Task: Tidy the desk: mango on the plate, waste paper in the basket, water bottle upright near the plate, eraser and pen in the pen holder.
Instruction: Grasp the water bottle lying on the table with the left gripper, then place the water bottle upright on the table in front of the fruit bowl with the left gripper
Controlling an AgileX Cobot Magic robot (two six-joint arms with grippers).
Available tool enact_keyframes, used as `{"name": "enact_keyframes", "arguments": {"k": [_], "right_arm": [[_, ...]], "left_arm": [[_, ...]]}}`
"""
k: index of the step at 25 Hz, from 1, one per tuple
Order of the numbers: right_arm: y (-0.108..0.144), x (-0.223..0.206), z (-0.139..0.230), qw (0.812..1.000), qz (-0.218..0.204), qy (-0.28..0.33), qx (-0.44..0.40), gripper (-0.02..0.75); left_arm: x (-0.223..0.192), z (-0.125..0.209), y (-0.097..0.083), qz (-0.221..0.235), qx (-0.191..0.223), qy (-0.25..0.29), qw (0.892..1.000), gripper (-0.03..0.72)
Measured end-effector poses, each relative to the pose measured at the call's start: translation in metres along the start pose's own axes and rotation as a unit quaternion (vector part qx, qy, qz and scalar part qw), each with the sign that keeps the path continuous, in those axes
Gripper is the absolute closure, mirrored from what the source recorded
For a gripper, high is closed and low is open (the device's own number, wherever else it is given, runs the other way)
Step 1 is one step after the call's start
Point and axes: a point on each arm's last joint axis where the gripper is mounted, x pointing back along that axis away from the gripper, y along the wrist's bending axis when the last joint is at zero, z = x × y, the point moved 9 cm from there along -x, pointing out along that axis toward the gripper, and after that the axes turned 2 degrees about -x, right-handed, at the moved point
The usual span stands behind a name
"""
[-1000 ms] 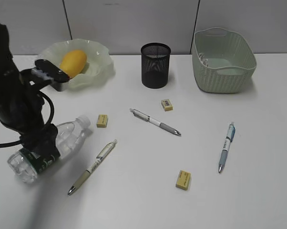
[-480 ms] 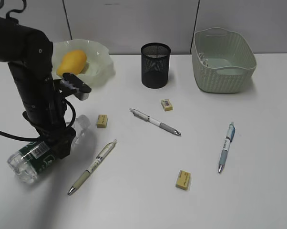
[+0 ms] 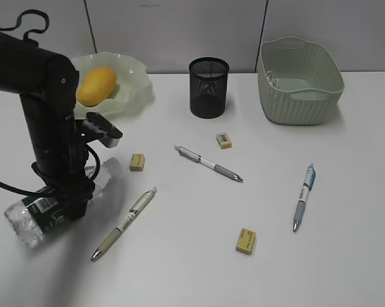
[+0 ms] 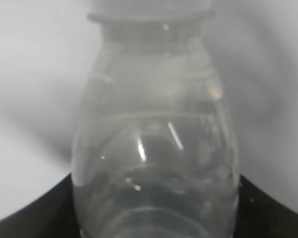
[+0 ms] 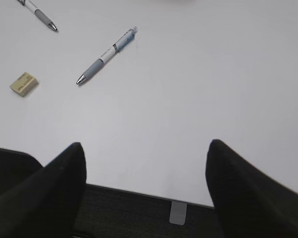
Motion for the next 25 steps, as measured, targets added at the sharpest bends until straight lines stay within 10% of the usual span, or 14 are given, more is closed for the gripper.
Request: {"name": "enact_keyframes", "arguments": {"k": [6,13,21,25], "right_arm": [[0.000,0.000,0.000,1.000,0.000,0.000,0.000,0.145],[0.000,0.000,0.000,1.000,0.000,0.000,0.001,0.145],[0.000,0.000,0.000,1.000,0.000,0.000,0.001,0.145],[0.000,0.000,0.000,1.000,0.000,0.000,0.001,0.145]], "left_arm": [[0.023,-0.003,0.003,0.001,0.030,0.006,1.000,0.188],[0.095,-0.017,0.009,-0.002,0.113,-0.132,0.985,0.188],[0.148,0.008,0.016,-0.033,0.197,-0.343,0.918,0.188],[0.151,0.027,0.020,-0.083,0.240,-0.463,0.849,0.188]]}}
